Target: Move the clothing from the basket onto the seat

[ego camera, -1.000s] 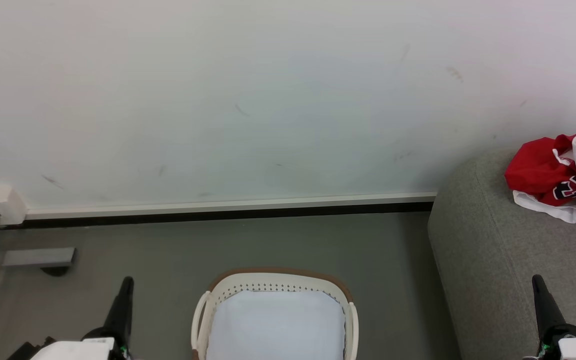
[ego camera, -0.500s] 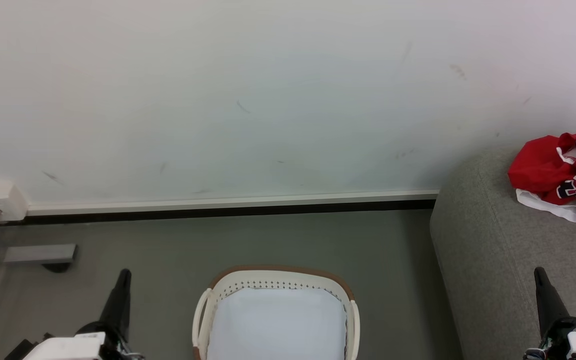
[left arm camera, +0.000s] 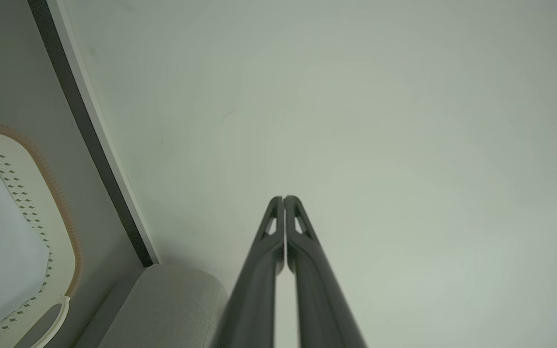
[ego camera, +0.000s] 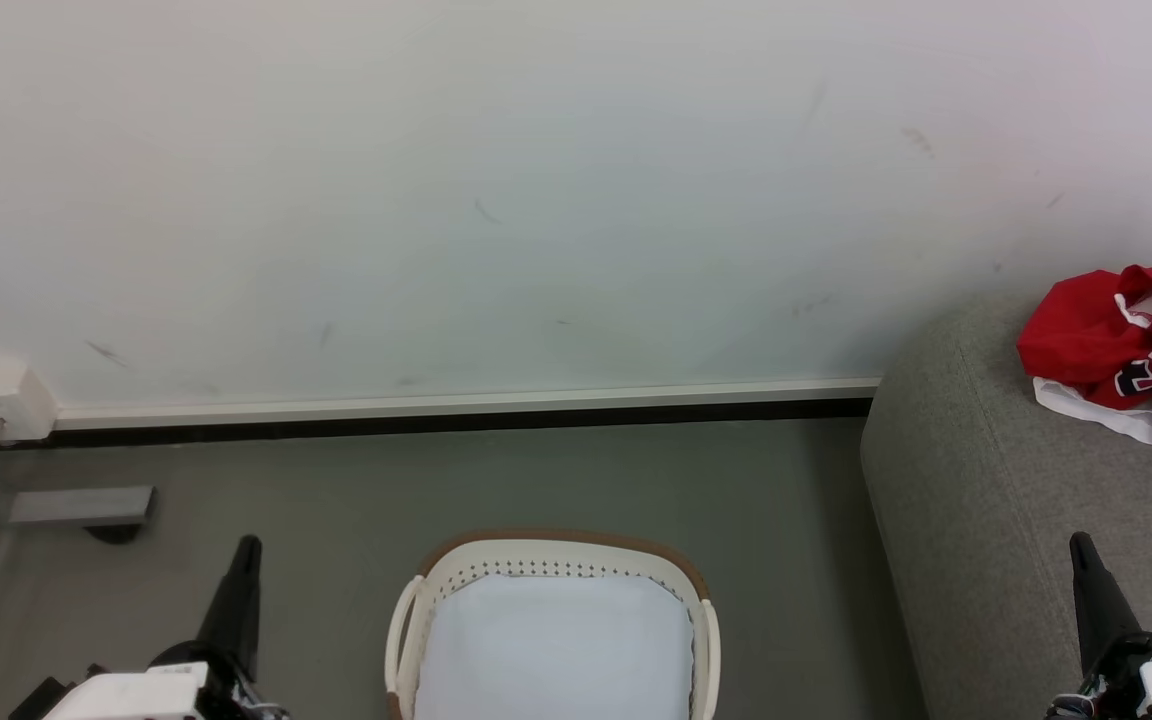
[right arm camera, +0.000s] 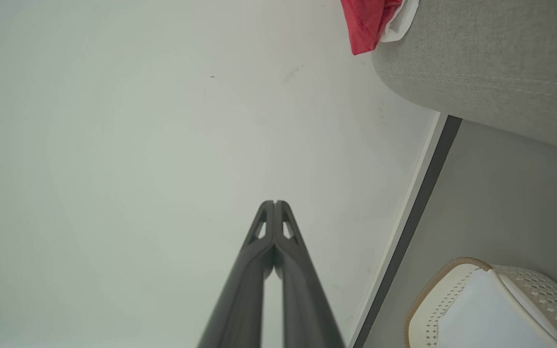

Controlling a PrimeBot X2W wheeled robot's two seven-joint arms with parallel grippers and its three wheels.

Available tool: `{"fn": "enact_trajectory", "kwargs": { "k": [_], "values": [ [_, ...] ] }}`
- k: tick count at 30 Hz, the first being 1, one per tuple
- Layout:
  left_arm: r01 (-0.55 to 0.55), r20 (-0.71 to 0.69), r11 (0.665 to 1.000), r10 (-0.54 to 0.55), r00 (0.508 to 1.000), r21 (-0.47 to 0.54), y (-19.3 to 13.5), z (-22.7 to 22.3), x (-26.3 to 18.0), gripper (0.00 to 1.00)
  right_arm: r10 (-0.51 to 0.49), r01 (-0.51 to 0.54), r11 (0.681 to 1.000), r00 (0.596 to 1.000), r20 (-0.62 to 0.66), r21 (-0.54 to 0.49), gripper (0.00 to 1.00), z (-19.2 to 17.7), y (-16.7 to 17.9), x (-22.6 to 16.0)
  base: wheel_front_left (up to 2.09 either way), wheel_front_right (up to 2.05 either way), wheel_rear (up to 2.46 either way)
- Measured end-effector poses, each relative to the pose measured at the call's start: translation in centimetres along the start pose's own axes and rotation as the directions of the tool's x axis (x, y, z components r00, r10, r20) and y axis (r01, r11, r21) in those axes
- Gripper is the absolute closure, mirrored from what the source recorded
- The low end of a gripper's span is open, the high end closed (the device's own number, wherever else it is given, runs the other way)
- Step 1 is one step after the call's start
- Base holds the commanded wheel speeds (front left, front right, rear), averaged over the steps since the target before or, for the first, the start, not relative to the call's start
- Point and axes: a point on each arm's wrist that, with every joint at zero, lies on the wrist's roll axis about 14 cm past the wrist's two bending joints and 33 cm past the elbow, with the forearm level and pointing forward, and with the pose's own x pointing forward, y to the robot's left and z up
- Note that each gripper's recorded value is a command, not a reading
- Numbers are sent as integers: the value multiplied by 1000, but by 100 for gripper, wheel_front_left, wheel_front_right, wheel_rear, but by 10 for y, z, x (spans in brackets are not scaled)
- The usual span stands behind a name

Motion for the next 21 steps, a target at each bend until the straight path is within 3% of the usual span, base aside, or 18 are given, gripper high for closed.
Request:
{"fn": "enact_trajectory", "kwargs": {
  "k": [21],
  "values": [
    [0, 0, 1000, 0, 1000, 0, 0, 0, 0, 100, 0, 0, 1000, 1000, 0, 0, 100, 0, 0, 0, 0, 0, 0]
  ]
}}
